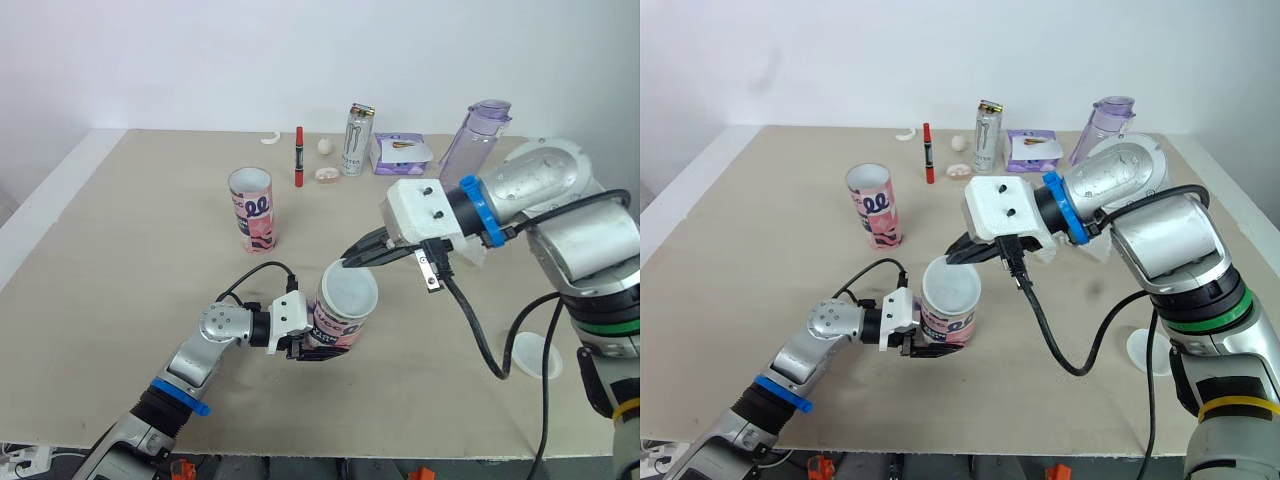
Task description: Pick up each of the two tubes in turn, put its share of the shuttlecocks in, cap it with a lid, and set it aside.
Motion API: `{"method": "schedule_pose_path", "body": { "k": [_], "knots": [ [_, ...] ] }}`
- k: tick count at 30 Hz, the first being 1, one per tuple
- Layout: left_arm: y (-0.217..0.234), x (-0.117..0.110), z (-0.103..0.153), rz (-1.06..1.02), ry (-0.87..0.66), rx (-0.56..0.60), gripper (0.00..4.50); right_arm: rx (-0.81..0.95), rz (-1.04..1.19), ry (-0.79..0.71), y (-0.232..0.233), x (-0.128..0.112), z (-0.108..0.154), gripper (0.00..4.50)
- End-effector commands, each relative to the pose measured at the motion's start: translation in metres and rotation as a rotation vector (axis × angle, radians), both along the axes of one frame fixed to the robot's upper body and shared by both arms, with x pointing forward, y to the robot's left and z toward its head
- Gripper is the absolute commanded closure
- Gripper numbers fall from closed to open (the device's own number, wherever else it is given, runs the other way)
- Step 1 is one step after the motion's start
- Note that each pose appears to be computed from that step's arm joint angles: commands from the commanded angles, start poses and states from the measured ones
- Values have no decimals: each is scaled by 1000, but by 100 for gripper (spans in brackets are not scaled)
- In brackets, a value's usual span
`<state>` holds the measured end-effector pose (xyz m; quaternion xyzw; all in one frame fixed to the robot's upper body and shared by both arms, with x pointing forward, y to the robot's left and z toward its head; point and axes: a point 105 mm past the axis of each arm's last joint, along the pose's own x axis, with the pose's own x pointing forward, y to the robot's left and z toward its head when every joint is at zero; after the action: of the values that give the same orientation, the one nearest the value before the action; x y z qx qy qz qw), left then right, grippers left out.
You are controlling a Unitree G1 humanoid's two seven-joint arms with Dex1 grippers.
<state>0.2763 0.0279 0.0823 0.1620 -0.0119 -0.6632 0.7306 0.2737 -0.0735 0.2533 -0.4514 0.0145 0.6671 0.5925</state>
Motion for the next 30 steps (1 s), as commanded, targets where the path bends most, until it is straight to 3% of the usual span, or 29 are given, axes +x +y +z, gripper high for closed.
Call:
{"method": "schedule_pose_path", "body": {
  "k": [1, 18, 22, 24, 30],
  "knots": [
    [19, 8, -34, 96, 74, 127, 163, -17, 14, -34, 0, -1, -1, 437],
    [22, 10, -35, 114, 76, 128, 163, -36, 43, -60, 2, 3, -15, 437],
    [23, 10, -35, 116, 79, 129, 163, -25, 45, -72, 3, 4, -13, 307],
    [23, 10, -35, 117, 80, 129, 163, -11, 42, -85, 3, 5, -11, 216],
    [24, 10, -36, 121, 84, 132, 163, 109, -22, -108, -4, 12, 26, 208]
  ]
}}
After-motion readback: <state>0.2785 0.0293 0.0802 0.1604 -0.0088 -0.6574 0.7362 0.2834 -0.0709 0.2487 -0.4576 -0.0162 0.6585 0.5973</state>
